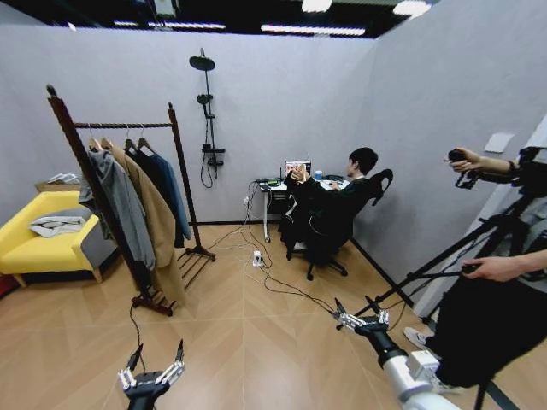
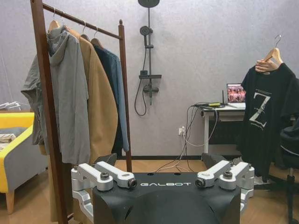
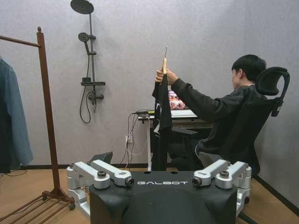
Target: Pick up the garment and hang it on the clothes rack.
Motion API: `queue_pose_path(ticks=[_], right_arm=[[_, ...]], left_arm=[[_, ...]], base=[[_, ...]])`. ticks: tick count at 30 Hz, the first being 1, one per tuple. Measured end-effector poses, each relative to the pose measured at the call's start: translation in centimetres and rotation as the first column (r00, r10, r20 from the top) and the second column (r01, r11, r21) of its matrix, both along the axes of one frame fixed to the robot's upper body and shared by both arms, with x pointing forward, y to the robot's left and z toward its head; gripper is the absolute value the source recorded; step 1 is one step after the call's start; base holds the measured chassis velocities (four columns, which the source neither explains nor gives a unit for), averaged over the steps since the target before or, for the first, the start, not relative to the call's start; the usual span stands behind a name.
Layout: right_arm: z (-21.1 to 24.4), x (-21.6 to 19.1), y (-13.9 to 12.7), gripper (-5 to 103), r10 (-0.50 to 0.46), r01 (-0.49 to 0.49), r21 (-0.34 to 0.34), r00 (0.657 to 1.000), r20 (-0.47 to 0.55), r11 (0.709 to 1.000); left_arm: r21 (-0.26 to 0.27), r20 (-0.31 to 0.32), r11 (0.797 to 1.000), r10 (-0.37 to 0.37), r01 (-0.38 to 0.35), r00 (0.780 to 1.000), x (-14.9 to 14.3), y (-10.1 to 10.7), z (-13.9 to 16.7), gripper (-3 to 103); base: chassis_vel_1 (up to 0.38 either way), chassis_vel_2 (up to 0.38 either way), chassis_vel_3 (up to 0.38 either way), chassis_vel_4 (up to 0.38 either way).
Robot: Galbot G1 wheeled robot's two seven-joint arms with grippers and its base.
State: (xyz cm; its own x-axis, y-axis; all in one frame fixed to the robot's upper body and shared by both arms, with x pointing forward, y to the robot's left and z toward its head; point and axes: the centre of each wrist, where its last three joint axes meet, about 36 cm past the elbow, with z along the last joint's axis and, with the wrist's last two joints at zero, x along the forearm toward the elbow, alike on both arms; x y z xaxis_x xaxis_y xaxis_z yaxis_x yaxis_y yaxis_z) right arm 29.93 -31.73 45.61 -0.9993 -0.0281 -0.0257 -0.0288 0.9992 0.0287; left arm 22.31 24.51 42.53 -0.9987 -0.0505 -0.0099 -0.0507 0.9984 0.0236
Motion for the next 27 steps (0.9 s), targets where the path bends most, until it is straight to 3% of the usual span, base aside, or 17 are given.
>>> queue_pose_path(ticks=[11,27], right_arm=[[0.01,0.33,-0.45,100,-0.007,0.007,-0.002,1.0,0.01,1.0],[0.35,0.31,-0.24,100,-0.007,0.007,0.002,1.0,0.023,1.0]], left_arm=[[0.0,0.0,1.0,0.0,0.0,1.0,0.0,0.0,0.0,100],[0.0,0.0,1.0,0.0,0.0,1.0,0.0,0.0,0.0,100]], base=[[-0.228,0.239,0.252,-0.238],[-0.351,0.337,0.352,-0.35]])
